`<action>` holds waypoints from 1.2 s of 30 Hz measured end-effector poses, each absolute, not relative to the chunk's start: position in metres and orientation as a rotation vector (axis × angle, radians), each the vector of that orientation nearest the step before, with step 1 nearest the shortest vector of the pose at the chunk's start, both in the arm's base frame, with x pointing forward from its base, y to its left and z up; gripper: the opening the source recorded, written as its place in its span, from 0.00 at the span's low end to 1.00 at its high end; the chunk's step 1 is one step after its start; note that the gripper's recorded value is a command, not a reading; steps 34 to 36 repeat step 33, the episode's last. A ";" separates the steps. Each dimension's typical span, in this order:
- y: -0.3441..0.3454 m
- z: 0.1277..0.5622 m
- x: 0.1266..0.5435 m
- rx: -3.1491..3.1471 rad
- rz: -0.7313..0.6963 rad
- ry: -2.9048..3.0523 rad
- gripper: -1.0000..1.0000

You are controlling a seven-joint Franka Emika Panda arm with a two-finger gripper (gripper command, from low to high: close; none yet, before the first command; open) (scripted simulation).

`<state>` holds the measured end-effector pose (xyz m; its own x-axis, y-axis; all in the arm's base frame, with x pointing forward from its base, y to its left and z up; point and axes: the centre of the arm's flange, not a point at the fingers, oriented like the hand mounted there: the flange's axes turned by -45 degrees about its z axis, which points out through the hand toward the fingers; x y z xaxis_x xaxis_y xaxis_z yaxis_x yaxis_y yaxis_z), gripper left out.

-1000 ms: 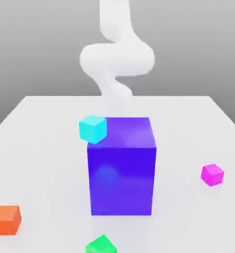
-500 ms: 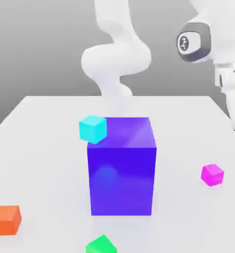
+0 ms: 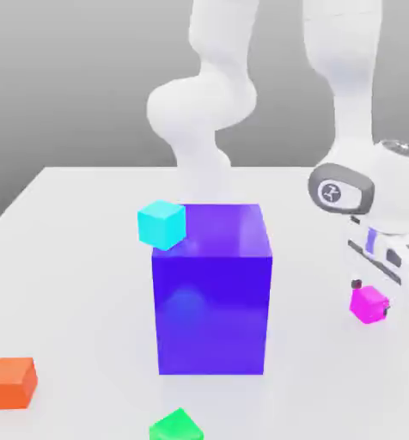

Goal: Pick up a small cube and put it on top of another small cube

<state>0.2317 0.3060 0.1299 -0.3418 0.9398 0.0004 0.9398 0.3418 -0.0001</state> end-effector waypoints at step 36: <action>-0.032 0.185 0.515 -2.949 0.001 -1.077 1.00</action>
